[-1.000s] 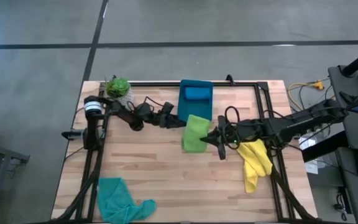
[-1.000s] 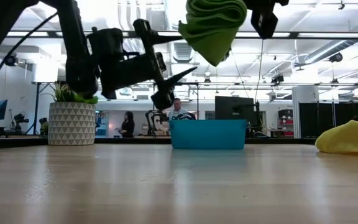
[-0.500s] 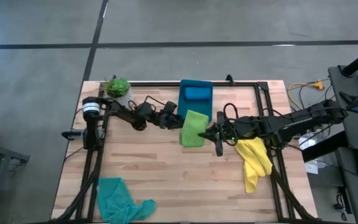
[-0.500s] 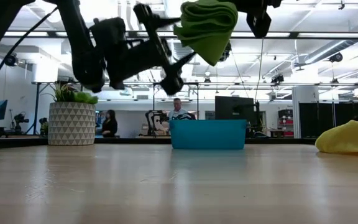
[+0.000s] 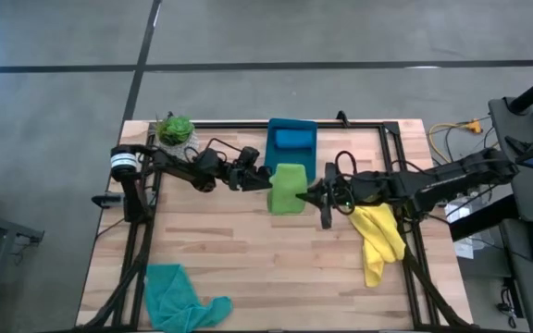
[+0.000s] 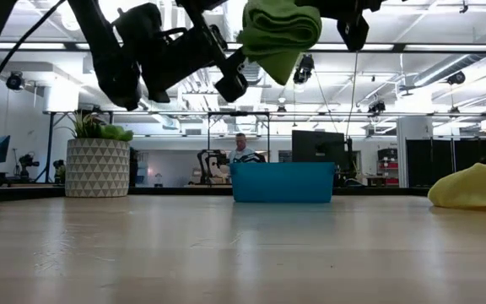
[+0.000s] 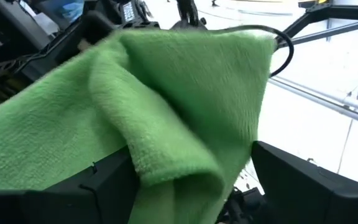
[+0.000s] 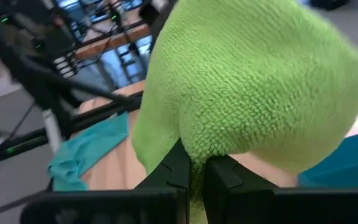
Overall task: Fold microfiber towels
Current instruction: Put the green microfiber cloth into the blue bin
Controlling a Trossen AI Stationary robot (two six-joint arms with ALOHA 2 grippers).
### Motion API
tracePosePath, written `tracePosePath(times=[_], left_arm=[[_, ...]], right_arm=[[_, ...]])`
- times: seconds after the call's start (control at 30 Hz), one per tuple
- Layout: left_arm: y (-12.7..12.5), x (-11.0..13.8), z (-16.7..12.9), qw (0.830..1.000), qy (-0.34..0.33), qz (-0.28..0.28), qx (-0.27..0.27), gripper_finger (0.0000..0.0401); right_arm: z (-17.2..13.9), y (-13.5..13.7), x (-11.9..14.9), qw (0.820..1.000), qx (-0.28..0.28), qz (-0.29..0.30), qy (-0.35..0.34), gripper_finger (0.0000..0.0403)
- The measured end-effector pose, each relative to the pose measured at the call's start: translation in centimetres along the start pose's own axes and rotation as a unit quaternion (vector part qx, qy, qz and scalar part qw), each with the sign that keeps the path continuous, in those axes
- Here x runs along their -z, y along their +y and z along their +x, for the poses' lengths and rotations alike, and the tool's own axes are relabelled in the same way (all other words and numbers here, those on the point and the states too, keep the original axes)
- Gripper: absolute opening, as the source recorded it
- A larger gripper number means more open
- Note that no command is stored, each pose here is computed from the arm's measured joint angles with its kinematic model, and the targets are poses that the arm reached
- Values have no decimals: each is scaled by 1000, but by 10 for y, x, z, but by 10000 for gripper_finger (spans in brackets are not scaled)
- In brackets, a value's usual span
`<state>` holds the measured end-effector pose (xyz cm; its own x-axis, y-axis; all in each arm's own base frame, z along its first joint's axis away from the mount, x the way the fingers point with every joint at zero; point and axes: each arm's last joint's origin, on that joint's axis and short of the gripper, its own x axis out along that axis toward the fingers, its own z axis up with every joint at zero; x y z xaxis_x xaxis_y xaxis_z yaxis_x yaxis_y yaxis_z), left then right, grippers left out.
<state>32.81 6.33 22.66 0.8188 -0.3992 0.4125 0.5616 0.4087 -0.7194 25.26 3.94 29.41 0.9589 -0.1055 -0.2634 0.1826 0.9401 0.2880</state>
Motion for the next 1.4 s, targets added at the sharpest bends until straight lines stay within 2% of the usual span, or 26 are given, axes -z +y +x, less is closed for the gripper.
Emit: tracePosePath(times=[0.17, 0.27, 0.4, 0.7, 1.03, 1.13, 1.2, 1.4], left_arm=[[1, 1, -1, 1000, 3, -4, -2, 286], [1, 1, -1, 1000, 3, -4, -2, 286], [0, 0, -1, 1000, -9, -3, -4, 286], [1, -3, 1, 999, -42, -3, -17, 286], [8, -2, 10, 998, -24, -3, -54, 280], [10, -3, 16, 997, -12, 11, -70, 247], [12, -3, 19, 997, -4, 22, -80, 207], [15, -6, 22, 994, 6, 43, -97, 30]], right_arm=[[-8, -6, -6, 999, 36, 7, -25, 13], [-11, -11, -4, 999, 48, 17, -9, 13], [-7, -12, 1, 999, 27, 26, 21, 13], [3, -13, 6, 999, 33, 30, 30, 13], [7, -22, 3, 998, 46, 37, 23, 13], [11, -23, 4, 998, 34, 38, 33, 13], [13, -22, 6, 998, 32, 37, 39, 13], [15, -22, 7, 998, 34, 36, 42, 13]])
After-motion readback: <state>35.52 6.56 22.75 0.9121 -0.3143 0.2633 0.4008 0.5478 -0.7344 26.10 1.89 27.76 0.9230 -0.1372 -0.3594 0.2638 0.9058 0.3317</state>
